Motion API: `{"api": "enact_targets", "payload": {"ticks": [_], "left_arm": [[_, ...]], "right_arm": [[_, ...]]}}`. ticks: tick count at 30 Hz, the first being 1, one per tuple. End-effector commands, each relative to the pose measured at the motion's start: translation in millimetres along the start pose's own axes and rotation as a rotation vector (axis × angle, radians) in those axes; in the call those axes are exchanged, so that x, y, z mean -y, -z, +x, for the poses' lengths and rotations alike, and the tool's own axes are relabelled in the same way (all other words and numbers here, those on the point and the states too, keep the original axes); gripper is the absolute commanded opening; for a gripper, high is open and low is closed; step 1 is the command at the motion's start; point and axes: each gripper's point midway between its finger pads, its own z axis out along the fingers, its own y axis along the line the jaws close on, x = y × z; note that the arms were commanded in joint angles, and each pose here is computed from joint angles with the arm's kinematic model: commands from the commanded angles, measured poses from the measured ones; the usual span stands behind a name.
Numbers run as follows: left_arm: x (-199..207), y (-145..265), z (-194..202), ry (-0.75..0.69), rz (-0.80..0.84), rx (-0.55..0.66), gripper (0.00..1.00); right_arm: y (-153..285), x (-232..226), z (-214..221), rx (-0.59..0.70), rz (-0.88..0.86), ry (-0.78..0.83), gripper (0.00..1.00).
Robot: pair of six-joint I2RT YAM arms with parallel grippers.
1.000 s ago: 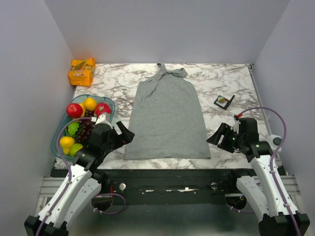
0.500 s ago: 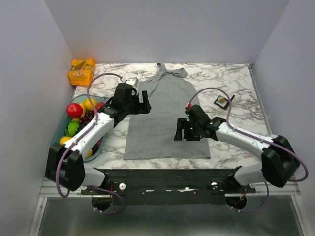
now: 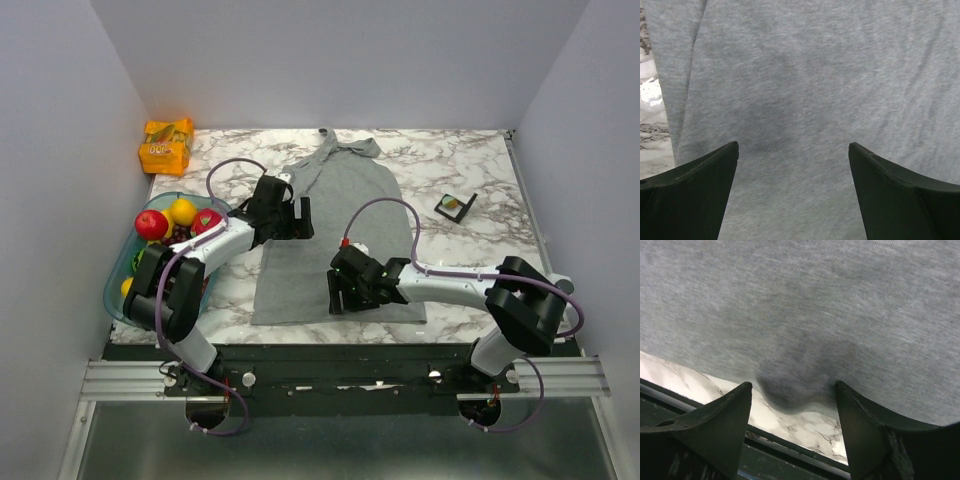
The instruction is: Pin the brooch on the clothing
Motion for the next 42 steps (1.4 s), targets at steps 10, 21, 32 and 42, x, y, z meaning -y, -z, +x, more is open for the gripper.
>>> {"api": "enact_targets", "payload": {"ticks": [10,21,32,42], "left_arm": [[-39,-2,83,0.038,-0.204,-0.165,0.99],[-46,24,120,0.080,-0.210,-0.247,0.99],[-27,64,41,0.036,-0.177,0.040,0.99],[26,149,-113,-0.079,-0.089,0.519,0.99]], "right_arm": [[-20,53,97,-0.134,0.228,-0.046,0.76],[-7,75,129,-0.161,0.243,-0.081,0.78],[36,66,98,-0.075,0.230,-0.051,0.93],[154,64,-69,0.340,0.095,-0.071,1.00]]}}
